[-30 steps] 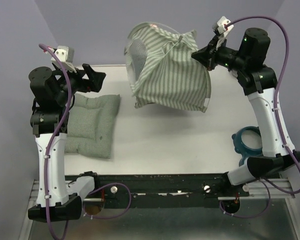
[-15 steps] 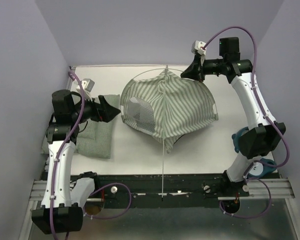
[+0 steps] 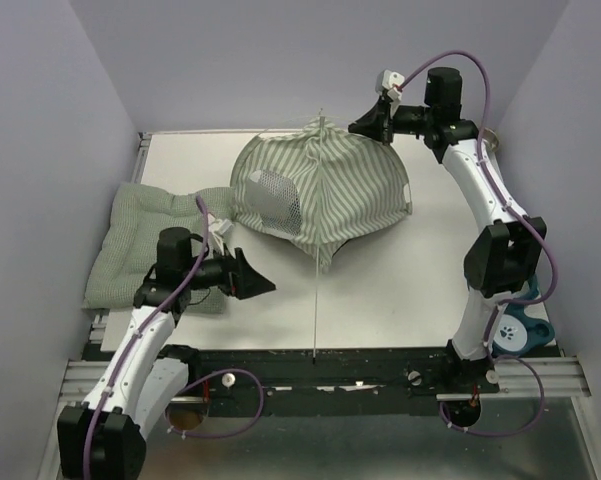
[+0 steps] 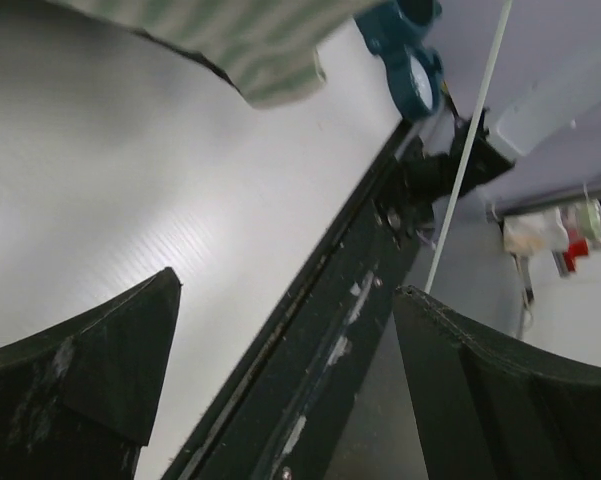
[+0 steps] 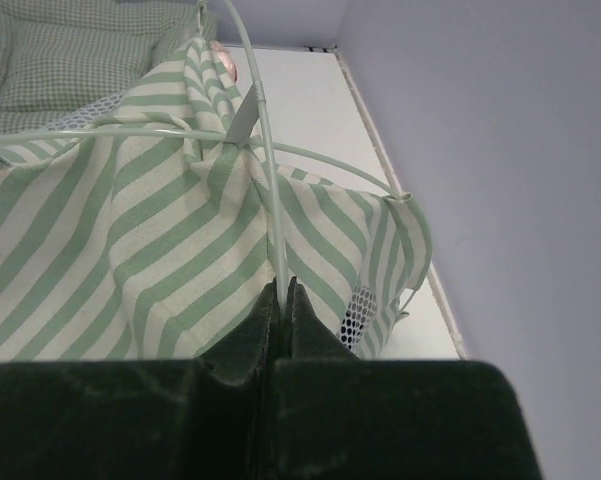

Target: Set up the pet tent

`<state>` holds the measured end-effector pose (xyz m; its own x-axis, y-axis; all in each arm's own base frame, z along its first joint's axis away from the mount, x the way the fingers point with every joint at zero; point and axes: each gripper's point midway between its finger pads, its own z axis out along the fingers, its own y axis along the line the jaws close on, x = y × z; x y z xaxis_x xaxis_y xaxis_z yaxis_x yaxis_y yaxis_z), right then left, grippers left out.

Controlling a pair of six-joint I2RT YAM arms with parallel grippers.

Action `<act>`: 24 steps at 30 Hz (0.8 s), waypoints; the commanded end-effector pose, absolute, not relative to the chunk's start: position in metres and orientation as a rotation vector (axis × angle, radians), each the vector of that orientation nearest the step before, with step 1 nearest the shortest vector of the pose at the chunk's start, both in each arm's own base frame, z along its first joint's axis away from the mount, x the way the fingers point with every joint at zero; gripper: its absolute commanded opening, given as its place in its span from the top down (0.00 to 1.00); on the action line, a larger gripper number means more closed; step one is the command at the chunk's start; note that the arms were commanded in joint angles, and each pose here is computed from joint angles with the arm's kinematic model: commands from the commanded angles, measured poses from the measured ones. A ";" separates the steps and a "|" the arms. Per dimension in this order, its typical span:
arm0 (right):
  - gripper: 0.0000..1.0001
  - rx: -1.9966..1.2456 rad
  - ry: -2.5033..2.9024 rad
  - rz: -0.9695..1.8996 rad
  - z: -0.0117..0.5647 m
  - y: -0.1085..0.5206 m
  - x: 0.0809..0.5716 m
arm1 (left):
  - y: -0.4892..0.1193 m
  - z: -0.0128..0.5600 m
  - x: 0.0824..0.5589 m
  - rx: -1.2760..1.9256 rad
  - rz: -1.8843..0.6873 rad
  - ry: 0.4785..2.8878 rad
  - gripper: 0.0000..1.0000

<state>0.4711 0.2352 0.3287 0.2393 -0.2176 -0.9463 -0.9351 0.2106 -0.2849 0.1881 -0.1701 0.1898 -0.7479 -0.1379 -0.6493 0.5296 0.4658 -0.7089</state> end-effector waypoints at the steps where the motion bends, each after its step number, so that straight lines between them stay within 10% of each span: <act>1: 0.99 -1.251 1.190 0.730 0.340 0.239 0.489 | -0.204 0.195 0.170 0.466 -1.498 1.967 0.05; 15: 0.99 -1.104 1.232 0.678 0.345 0.236 0.532 | -0.281 0.187 0.084 0.779 -1.872 1.885 0.20; 24: 0.99 -1.112 1.226 0.704 0.340 0.236 0.532 | -0.284 0.175 0.069 0.858 -1.830 1.887 0.61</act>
<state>0.5229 0.2407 0.3320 0.2129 -0.1491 -0.9656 -0.9126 0.3226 -0.2511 0.0628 -0.2799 0.1650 -0.7908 0.2088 -0.5754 0.5861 -0.0128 -0.8101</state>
